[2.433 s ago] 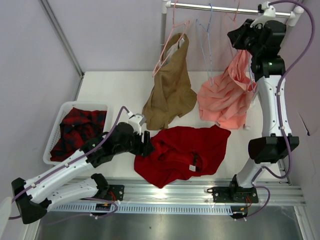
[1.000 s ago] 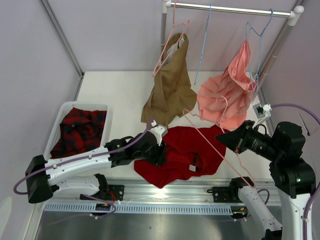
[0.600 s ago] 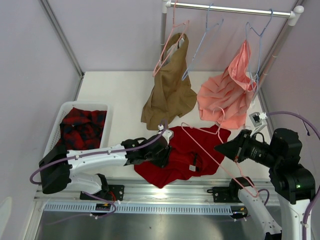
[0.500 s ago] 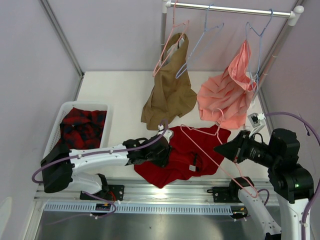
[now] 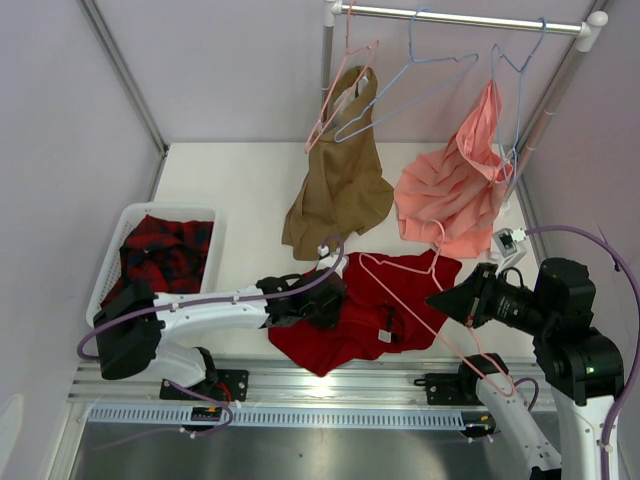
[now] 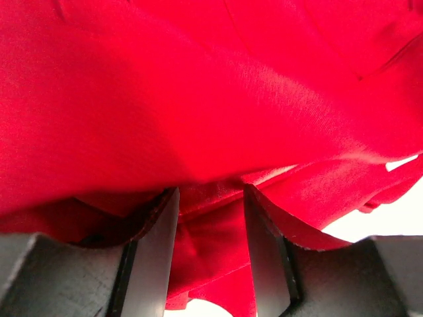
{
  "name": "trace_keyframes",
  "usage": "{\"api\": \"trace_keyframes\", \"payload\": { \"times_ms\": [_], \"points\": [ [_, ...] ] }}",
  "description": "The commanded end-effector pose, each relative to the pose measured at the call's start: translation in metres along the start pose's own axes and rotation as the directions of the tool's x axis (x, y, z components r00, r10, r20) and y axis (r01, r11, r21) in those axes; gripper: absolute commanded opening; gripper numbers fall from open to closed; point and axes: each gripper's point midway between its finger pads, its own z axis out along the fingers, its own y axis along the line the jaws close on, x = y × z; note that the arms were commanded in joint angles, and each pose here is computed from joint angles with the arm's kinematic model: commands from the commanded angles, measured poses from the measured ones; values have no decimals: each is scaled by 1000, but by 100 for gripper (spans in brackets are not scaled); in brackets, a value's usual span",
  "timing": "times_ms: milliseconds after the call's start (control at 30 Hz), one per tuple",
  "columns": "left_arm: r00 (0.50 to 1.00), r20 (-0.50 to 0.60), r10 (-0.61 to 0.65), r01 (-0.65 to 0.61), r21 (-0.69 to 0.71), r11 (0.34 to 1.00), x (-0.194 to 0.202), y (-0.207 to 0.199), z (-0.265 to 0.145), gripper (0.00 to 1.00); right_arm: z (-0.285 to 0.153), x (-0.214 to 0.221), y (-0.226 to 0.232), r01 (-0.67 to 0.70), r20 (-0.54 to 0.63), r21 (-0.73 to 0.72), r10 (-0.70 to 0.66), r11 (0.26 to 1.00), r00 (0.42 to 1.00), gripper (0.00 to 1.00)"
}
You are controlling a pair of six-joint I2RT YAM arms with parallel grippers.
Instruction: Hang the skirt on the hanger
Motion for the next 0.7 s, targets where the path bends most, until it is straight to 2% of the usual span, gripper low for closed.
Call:
{"api": "trace_keyframes", "payload": {
  "times_ms": [0,267,667],
  "points": [
    [996,82,-15,16,-21,1000,-29,-7,-8,49,-2,-1,10,28,12,-49,-28,998,1000,0],
    [997,82,-16,19,-47,999,-27,0,-11,48,-7,4,24,46,-19,-115,-48,992,999,0],
    [999,33,-3,6,-88,996,-12,8,5,46,-17,16,20,43,-35,-66,-45,997,998,0]
  ]
}}
